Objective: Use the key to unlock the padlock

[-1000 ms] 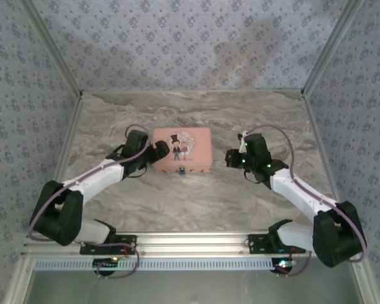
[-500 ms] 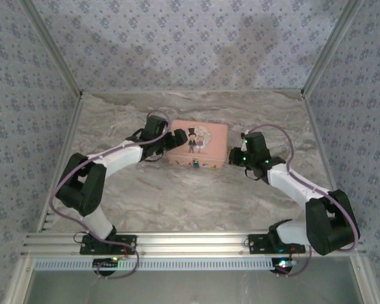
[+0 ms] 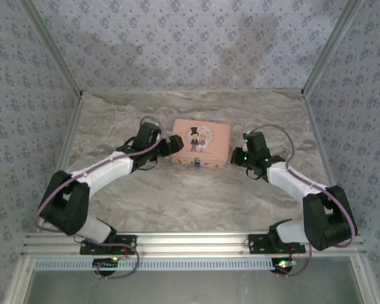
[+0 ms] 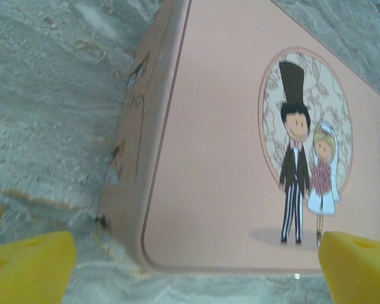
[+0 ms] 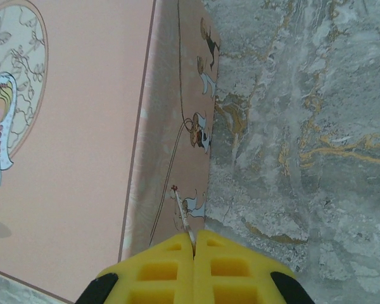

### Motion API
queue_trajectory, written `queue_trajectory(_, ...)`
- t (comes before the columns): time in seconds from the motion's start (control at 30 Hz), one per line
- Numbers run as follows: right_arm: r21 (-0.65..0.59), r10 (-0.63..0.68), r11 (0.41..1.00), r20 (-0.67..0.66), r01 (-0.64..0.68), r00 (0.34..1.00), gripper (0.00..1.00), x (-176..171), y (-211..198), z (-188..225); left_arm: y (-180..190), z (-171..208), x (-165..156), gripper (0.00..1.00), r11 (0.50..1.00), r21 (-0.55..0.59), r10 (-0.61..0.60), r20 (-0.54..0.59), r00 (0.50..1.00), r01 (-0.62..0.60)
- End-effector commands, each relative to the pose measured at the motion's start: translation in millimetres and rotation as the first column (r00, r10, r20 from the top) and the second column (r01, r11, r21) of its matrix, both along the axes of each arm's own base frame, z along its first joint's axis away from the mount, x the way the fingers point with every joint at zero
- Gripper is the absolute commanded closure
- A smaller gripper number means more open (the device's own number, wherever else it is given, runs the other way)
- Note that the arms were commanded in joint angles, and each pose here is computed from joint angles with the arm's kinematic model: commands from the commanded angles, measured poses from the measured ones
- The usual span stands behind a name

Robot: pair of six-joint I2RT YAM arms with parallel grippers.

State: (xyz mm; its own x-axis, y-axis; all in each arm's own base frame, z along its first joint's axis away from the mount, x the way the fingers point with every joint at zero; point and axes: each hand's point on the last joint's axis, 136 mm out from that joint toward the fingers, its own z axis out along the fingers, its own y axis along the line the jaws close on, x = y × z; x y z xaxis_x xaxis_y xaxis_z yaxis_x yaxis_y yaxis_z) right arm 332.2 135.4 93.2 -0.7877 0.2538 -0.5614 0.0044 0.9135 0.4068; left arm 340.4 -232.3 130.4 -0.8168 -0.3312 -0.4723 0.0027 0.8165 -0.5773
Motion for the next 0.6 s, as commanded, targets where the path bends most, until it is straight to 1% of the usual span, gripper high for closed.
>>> queue_trajectory(0.0,-0.005,0.012,1.000,0.007,-0.012,1.000,1.00,3.9,7.8,2.5,2.3,-3.6,-23.2,0.02,0.998,0.053,-0.028,0.014,1.000,0.027)
queue_trajectory(0.07,-0.007,0.024,1.000,0.008,-0.024,1.000,1.00,3.3,14.0,2.1,-7.2,-4.1,-33.4,0.02,0.997,0.037,-0.063,0.032,0.998,0.061)
queue_trajectory(0.2,-0.013,0.034,0.999,0.004,-0.034,0.999,1.00,2.0,19.8,-0.8,-32.8,-9.5,-43.0,0.02,0.993,-0.009,-0.119,0.066,0.991,0.120)
queue_trajectory(0.33,-0.010,0.046,0.999,0.004,-0.046,0.999,1.00,1.1,22.6,-1.0,-53.4,-17.5,-39.0,0.02,0.987,-0.075,-0.135,0.118,0.984,0.144)
queue_trajectory(0.47,-0.010,0.061,0.998,0.005,-0.061,0.998,1.00,1.3,27.3,-0.6,-70.1,-18.5,-31.3,0.02,0.980,-0.101,-0.145,0.227,0.963,0.171)
queue_trajectory(0.57,-0.006,0.071,0.997,0.003,-0.071,0.997,1.00,0.6,31.2,-1.6,-78.6,-21.0,-26.6,0.02,0.977,-0.104,-0.151,0.274,0.950,0.185)
